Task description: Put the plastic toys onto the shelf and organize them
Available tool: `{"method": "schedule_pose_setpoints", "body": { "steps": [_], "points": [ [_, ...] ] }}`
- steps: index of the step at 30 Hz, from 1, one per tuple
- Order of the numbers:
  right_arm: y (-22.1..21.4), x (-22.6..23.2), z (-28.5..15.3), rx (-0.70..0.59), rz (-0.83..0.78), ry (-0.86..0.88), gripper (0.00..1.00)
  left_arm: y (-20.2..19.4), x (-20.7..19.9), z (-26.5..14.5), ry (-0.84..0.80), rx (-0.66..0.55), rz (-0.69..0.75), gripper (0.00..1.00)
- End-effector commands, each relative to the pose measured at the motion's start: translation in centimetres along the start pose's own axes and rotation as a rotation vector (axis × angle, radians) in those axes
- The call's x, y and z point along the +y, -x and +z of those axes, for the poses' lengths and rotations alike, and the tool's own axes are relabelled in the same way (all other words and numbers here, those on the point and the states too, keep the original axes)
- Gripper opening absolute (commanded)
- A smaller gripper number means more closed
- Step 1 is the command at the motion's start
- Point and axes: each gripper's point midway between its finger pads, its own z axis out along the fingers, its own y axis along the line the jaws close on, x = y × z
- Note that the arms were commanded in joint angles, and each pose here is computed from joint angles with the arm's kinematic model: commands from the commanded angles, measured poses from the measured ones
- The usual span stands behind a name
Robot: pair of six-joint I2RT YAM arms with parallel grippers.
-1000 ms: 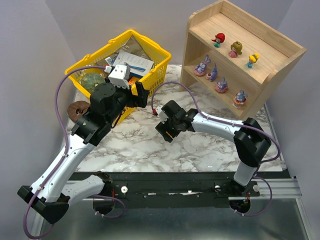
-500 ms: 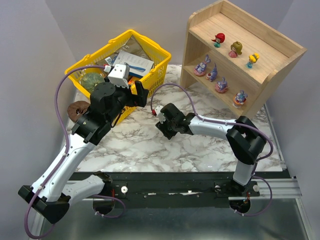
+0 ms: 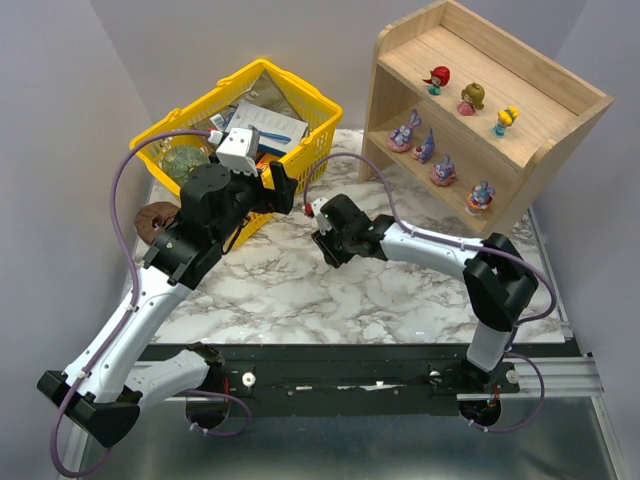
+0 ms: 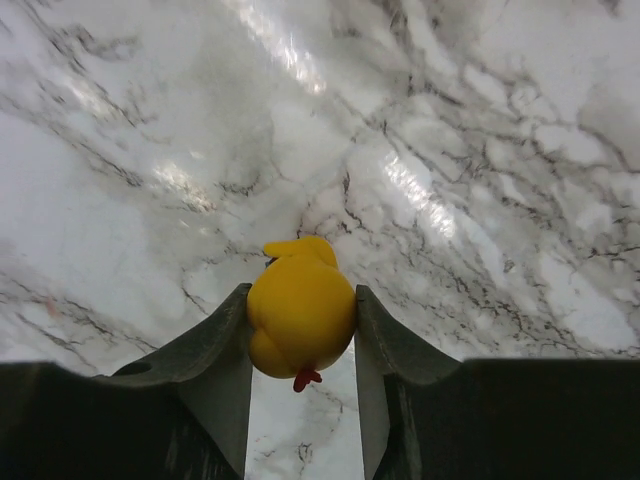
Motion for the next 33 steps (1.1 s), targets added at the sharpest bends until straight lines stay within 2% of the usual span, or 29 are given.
{"method": "schedule_pose_setpoints", "body": {
  "steps": [1,2,5,8,13,17,23,25,33],
  "points": [
    [5.4,-1.4,-6.6,-0.094,0.109,0.017,0.01,-0.4,-0.8,0.2,-0.043,0.034,-0.013,0.99],
    [5.4,-0.9,-7.7,-0.081,0.115,0.056,0.01,-0.6,-1.0,0.3,-0.052,0.041,-0.018,0.99],
    [7.6,-1.3,-11.9,-0.148,0.137,0.107,0.01,-1.1,-2.1,0.8,-0.105,0.073,-0.048,0.99],
    [9.7,-1.8,-16.7,-0.229,0.168,0.162,0.01,-1.3,-4.4,0.8,-0.243,0.086,-0.029,0.99],
    [12.7,-3.0,-24.1,-0.361,0.233,0.207,0.01,0.2,-6.9,-0.6,-0.430,-0.020,0.099,0.99],
    [13.2,-1.7,-28.2,-0.385,0.254,0.307,0.01,0.4,-10.2,-2.7,-0.662,-0.077,0.184,0.99],
    [13.9,-0.5,-32.0,-0.415,0.267,0.367,0.02,1.2,-13.0,-3.5,-0.754,-0.162,0.250,0.98],
    [14.2,0.0,-33.2,-0.434,0.262,0.399,0.02,1.4,-13.4,-3.1,-0.732,-0.187,0.291,0.98],
    [14.4,1.3,-35.0,-0.447,0.262,0.468,0.03,1.9,-15.7,-2.7,-0.758,-0.231,0.397,0.99]
  ]
}}
